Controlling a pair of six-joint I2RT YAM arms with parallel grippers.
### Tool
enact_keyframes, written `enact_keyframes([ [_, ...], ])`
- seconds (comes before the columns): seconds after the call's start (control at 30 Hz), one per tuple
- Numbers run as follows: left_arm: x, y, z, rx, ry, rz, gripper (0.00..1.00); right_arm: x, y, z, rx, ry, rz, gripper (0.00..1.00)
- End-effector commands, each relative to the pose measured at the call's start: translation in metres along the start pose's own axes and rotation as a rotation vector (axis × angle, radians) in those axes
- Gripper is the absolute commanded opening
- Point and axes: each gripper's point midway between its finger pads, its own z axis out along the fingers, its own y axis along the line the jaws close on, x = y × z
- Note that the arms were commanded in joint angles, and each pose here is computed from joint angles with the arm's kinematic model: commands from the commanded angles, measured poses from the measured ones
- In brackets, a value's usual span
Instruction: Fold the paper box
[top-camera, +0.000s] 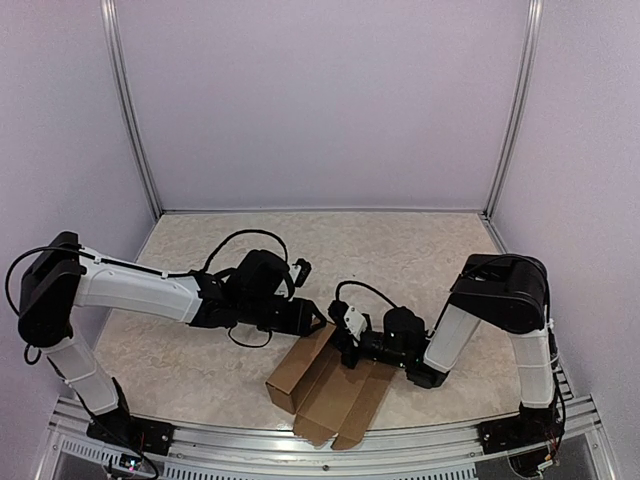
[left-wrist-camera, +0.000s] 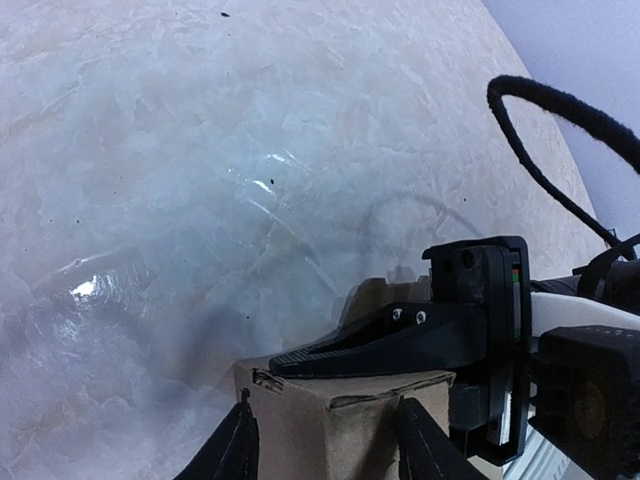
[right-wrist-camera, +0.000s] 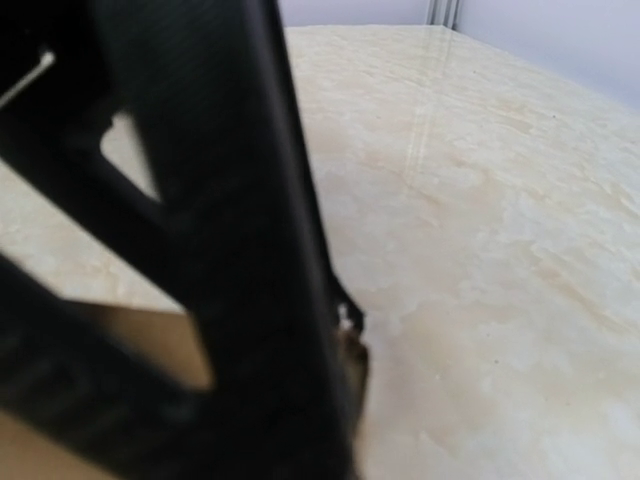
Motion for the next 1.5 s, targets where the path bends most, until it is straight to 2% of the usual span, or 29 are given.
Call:
enact_keyframes([
  [0.0, 0.017, 0.019, 0.005, 0.004, 0.045, -0.059, 0.45, -0.044, -0.006, -0.005, 0.036, -0.207, -0.034, 0.00],
  [0.07, 0.017, 0.017, 0.007, 0.027, 0.046, -0.071, 0.45, -0.041, -0.007, -0.006, 0.042, -0.199, -0.035, 0.01],
  [0.27, 0.021, 0.018, 0.016, 0.033, 0.067, -0.088, 0.44, -0.035, -0.009, -0.011, 0.067, -0.176, -0.047, 0.13],
  [0.4, 0.021, 0.022, 0.017, 0.013, 0.070, -0.092, 0.43, -0.032, -0.009, -0.014, 0.075, -0.163, -0.052, 0.15],
  [0.57, 0.021, 0.027, 0.017, -0.015, 0.075, -0.093, 0.38, -0.032, -0.009, -0.017, 0.082, -0.159, -0.058, 0.15],
  [0.7, 0.021, 0.026, 0.017, -0.015, 0.077, -0.095, 0.36, -0.036, -0.010, -0.017, 0.088, -0.168, -0.059, 0.12],
  [0.8, 0.021, 0.026, 0.017, -0.011, 0.079, -0.095, 0.36, -0.040, -0.010, -0.016, 0.090, -0.178, -0.061, 0.00],
  [0.97, 0.024, 0.023, 0.018, 0.000, 0.089, -0.094, 0.36, -0.045, -0.010, -0.015, 0.097, -0.189, -0.065, 0.00],
  [1.27, 0.040, 0.032, 0.034, 0.020, 0.126, -0.138, 0.47, -0.048, -0.007, -0.014, 0.097, -0.198, -0.079, 0.00],
  [1.47, 0.039, 0.030, 0.036, 0.082, 0.119, -0.174, 0.49, -0.048, -0.006, -0.015, 0.098, -0.195, -0.079, 0.00],
])
